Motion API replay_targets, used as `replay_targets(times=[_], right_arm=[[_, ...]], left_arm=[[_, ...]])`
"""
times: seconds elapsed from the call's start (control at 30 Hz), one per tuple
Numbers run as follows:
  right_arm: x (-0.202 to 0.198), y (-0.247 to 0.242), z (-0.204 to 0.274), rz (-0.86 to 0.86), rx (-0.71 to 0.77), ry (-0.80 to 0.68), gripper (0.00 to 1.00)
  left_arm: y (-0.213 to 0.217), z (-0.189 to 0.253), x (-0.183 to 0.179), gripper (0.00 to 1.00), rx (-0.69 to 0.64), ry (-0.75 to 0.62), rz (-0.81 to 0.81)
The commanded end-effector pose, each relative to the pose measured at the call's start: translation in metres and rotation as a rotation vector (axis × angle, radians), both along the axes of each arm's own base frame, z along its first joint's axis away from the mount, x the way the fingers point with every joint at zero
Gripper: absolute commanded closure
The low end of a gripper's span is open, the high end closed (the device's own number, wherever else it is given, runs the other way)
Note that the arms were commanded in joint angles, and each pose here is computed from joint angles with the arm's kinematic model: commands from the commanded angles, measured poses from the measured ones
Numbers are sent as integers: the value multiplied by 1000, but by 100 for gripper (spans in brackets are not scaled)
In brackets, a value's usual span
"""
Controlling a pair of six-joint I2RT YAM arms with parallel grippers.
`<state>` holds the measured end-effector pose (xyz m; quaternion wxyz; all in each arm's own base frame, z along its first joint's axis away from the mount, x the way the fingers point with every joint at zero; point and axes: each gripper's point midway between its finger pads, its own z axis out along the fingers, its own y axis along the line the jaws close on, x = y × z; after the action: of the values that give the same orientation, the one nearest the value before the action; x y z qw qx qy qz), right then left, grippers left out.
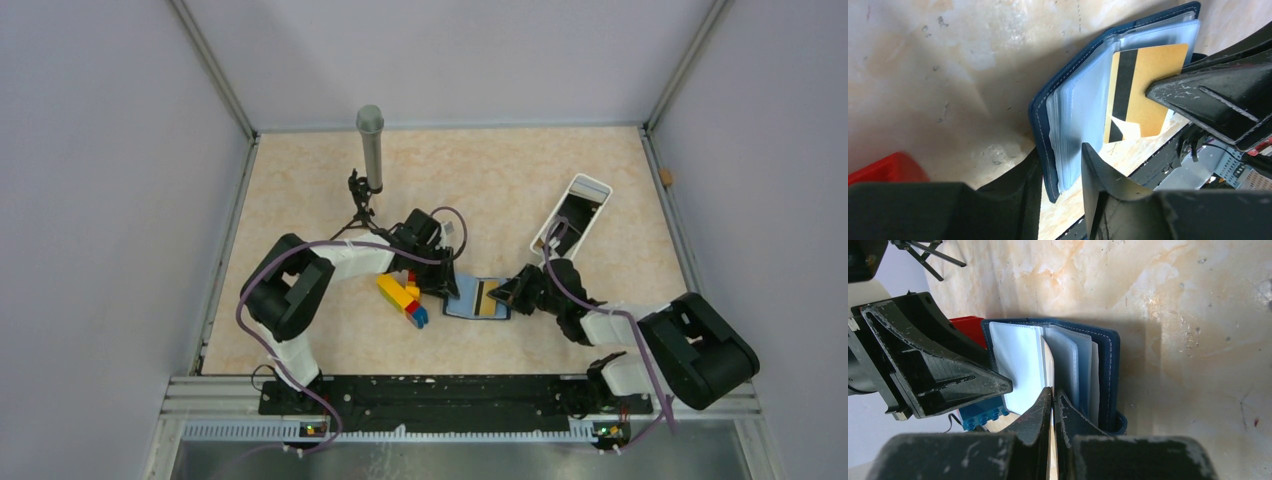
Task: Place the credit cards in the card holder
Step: Insert the credit card into the card holder.
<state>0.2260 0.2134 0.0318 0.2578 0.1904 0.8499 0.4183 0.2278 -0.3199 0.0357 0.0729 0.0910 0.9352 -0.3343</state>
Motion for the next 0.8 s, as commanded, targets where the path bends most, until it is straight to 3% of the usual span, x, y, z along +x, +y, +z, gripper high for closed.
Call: replay_targets(times=[0.0,0.23,0.77], right_arm=[[-10,-13,-25,-34,-74,59,100],[-10,-10,-26,-17,-71,56,100],[-13,-3,-32,33,-83,62,100]], left_arm=[[4,0,6,64,37,-24,-3],[8,0,4,64,57,-21,-4],[8,-10,3,77,66,-3,-17]])
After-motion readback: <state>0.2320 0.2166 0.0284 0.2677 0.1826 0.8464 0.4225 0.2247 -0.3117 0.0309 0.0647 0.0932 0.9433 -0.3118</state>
